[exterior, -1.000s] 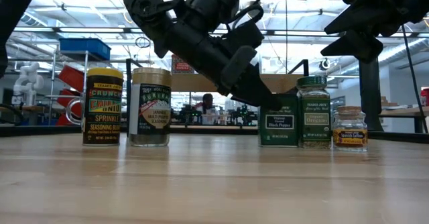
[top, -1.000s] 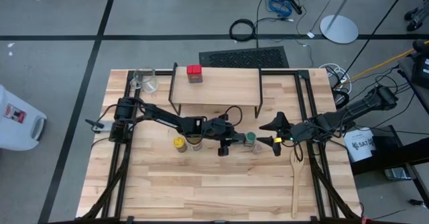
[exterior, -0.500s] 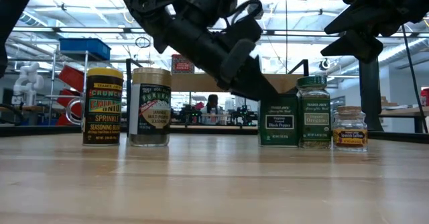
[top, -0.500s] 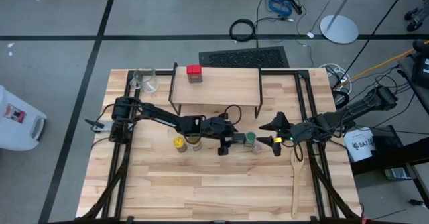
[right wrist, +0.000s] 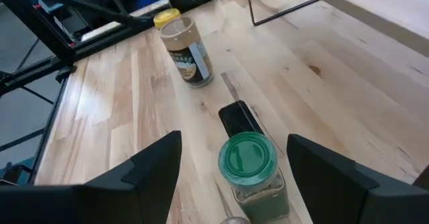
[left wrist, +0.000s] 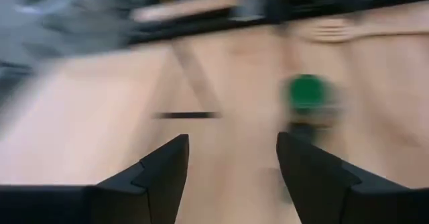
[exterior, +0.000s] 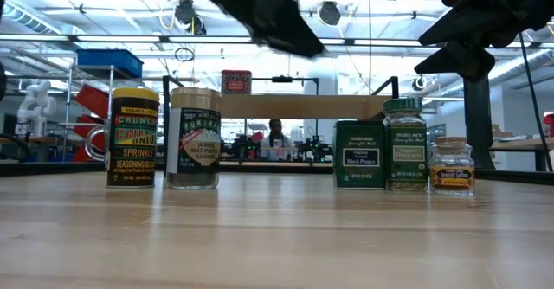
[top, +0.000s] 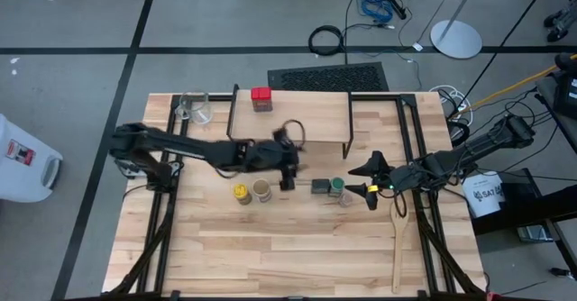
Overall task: Shelf spices
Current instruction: Remove the red seasoning can from the shelf
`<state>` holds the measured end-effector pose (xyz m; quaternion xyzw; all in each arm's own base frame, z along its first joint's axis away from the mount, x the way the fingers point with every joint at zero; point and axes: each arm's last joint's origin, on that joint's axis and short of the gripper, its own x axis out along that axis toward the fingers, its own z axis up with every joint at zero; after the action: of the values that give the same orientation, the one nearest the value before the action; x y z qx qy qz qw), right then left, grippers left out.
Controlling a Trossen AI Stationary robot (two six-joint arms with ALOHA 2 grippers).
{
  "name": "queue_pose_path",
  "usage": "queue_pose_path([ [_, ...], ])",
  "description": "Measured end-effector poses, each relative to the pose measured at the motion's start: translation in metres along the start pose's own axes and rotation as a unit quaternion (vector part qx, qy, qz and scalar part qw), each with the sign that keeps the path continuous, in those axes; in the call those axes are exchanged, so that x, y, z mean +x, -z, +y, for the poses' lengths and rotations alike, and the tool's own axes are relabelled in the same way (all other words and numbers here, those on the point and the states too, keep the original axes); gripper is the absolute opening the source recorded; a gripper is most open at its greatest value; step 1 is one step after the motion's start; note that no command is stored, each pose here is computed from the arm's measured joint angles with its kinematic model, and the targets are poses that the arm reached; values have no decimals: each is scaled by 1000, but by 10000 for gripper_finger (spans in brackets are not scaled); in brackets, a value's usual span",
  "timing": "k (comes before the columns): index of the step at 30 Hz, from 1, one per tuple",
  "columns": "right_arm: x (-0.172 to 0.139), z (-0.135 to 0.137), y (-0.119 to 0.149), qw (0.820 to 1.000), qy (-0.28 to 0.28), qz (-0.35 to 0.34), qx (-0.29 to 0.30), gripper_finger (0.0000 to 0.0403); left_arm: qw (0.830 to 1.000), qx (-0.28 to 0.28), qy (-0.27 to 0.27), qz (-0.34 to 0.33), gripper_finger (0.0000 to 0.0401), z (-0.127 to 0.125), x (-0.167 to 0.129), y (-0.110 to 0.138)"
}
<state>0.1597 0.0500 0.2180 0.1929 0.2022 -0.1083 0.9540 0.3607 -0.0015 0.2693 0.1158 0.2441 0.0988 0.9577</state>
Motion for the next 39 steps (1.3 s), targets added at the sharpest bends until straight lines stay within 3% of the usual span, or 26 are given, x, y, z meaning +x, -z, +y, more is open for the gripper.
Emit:
queue_pose_path([
  [3, 2, 0, 2, 1000, 2, 6, -1, 258, 995, 26, -99, -7, 235, 25, -35, -15],
  [6, 5, 1, 4, 1000, 6, 13, -4, 258, 989, 28, -147, -14, 235, 59, -67, -23],
  [12, 11, 2, 8, 1000, 15, 25, -11, 258, 993, -8, -121, -12, 252, 131, -108, -17],
  [15, 12, 3, 7, 1000, 13, 22, -10, 258, 996, -20, -87, 0, 277, 159, -114, -4],
  [18, 12, 4, 6, 1000, 9, 16, -10, 258, 996, -25, -88, 22, 305, 180, -113, 10],
  [24, 12, 6, 3, 1000, -3, 0, -21, 258, 997, -41, -45, 42, 341, 200, -100, 30],
  [39, 12, 7, 3, 1000, -11, 5, -22, 258, 997, -26, -29, 73, 343, 214, -79, 49],
])
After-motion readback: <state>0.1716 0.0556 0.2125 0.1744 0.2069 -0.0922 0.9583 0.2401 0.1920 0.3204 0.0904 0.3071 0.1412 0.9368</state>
